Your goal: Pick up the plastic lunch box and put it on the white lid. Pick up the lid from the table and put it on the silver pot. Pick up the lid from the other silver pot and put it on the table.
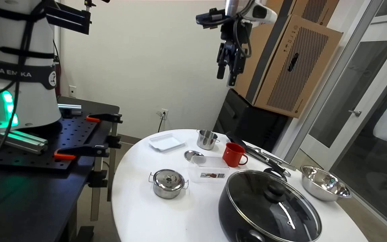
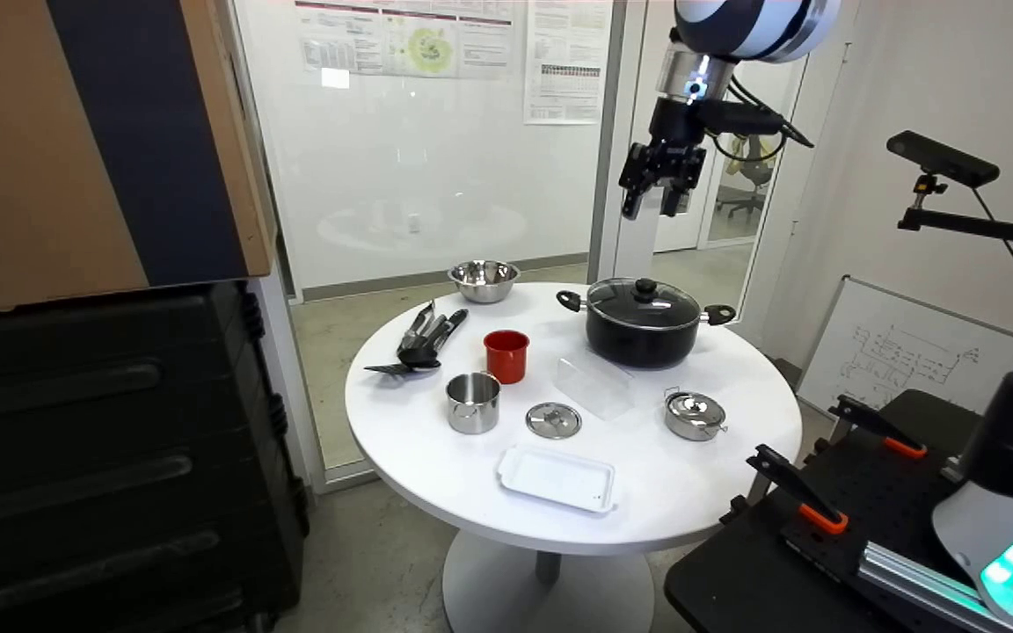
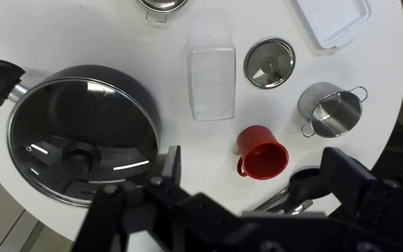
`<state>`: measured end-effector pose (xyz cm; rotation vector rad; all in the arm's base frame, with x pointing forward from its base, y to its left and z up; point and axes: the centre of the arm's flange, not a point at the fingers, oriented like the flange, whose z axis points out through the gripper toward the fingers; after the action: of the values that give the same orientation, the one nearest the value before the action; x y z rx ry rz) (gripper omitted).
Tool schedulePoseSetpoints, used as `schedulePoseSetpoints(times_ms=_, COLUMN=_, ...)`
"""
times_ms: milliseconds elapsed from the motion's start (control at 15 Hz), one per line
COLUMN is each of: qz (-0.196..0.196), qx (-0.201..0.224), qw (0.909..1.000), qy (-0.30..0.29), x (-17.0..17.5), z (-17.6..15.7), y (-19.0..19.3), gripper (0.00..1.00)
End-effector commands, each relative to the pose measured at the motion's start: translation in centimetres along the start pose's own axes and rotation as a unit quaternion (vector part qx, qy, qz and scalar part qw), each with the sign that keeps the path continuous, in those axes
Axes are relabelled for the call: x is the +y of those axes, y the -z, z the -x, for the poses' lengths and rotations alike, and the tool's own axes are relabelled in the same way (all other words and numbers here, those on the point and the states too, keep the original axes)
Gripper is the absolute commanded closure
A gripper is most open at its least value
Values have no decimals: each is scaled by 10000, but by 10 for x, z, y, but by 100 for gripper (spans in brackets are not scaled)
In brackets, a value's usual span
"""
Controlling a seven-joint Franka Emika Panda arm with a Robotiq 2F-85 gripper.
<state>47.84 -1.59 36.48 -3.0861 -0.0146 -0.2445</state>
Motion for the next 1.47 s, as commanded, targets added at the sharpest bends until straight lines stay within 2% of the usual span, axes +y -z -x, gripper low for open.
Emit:
schedulePoseSetpoints(times_ms=0, qz=131, qx=-369, qw=9981, qy=-468, x=9, z=-40, y=-29, gripper=0)
schedulePoseSetpoints(times_ms=67, qz=37, qx=-177, qw=9995, qy=-240, x=6, z=-13, y=-20, gripper=0)
schedulePoseSetpoints(times_ms=267, qz=66, qx=-297, qw=9987, qy=-409, x=11, z=-26, y=-35, gripper=0)
schedulePoseSetpoints(times_ms=733, qz=66, qx=-311, qw=9986, qy=-427, x=11, z=-29, y=-34, gripper=0)
schedulePoseSetpoints(times_ms=1067, qz=372, qx=-714, qw=9960, qy=-377, x=30, z=-41, y=-90, gripper=0)
schedulePoseSetpoints(times_ms=1400, qz=477, qx=-1004, qw=9931, qy=-371, x=42, z=-44, y=-154, gripper=0)
